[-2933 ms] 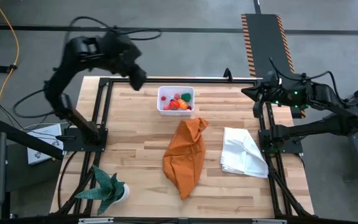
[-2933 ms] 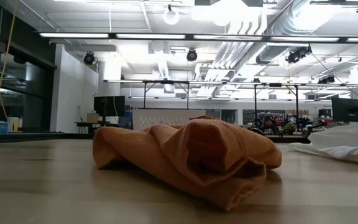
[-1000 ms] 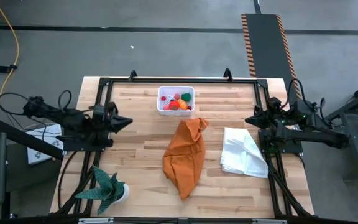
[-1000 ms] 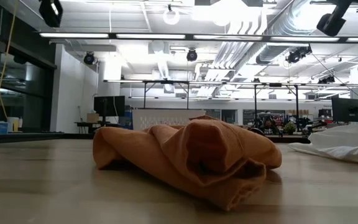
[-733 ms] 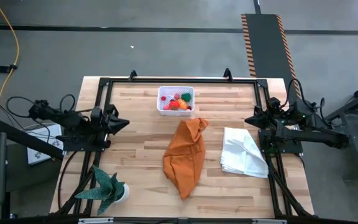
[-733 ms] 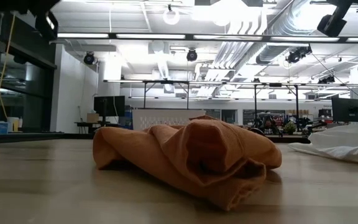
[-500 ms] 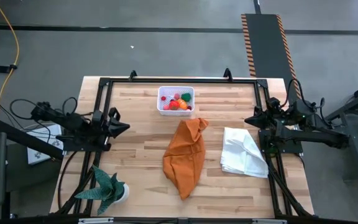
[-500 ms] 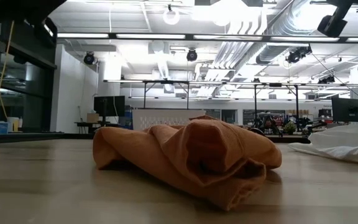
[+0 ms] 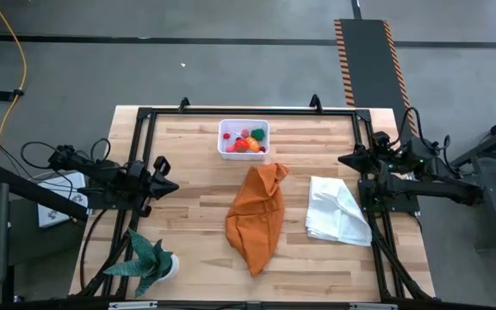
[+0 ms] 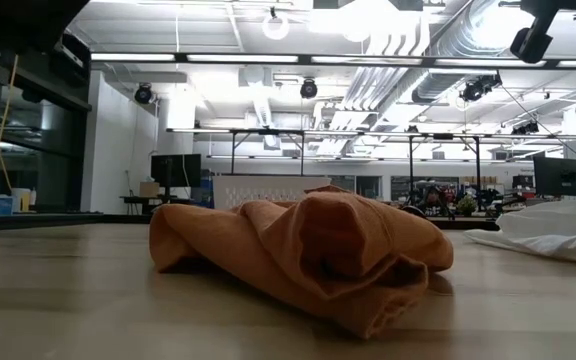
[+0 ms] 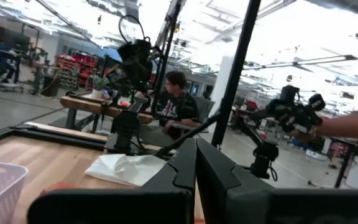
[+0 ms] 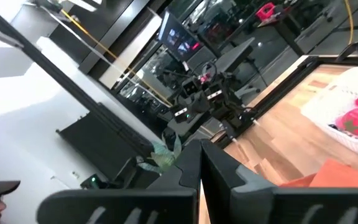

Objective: Pick and placing Produce into tupperware
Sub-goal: Return to Home Position

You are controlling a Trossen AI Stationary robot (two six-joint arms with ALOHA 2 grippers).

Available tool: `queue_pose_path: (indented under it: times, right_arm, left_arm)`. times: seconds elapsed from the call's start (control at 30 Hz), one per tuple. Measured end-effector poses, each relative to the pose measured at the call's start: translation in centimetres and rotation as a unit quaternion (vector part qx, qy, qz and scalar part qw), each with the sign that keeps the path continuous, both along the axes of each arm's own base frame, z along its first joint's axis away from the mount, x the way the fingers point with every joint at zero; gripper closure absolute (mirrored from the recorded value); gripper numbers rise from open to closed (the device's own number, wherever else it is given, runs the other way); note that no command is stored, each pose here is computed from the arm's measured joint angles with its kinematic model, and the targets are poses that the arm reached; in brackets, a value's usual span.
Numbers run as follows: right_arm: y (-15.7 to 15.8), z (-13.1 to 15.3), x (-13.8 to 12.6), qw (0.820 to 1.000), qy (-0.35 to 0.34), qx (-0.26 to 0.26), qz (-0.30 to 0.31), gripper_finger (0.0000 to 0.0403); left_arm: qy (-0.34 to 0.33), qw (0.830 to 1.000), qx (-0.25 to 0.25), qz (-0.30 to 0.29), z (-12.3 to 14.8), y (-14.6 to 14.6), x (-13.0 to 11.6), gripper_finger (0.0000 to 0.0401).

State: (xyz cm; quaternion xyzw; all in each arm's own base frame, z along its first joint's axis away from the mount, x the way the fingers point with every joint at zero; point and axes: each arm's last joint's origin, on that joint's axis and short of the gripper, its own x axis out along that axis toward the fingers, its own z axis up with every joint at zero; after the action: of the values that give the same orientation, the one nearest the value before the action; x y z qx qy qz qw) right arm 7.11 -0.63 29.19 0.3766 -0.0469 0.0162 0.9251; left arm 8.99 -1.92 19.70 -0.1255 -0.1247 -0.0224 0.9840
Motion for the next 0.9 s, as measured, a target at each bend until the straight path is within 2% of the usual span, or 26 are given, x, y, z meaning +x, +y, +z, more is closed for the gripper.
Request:
queue_pose_path:
  times: [0.23,0.5,0.67,0.8,0.9]
  right_arm:
    - [-0.1,0.0,0.0,1.000,-0.002,0.001,-0.021,0.0403]
    - [-0.2,0.1,0.0,0.999,-0.007,0.001,-0.043,0.0403]
    - [-0.2,0.1,0.0,0.999,-0.006,-0.013,-0.044,0.0403]
    - [-0.2,0.1,0.0,0.999,-0.006,-0.014,-0.044,0.0403]
    - [-0.2,0.1,0.0,0.999,-0.006,-0.014,-0.044,0.0403]
  left_arm:
    - [0.011,0.999,0.035,0.009,-0.2,0.0,0.1,0.0400]
    - [0.047,0.997,0.046,0.034,-0.9,0.1,0.2,0.0400]
    - [0.067,0.997,0.029,-0.012,-1.3,-0.1,0.2,0.0400]
    - [0.065,0.994,0.017,-0.085,-1.3,-0.5,0.2,0.0400]
    - [0.103,0.989,-0.010,-0.107,-2.0,-0.7,0.2,0.0400]
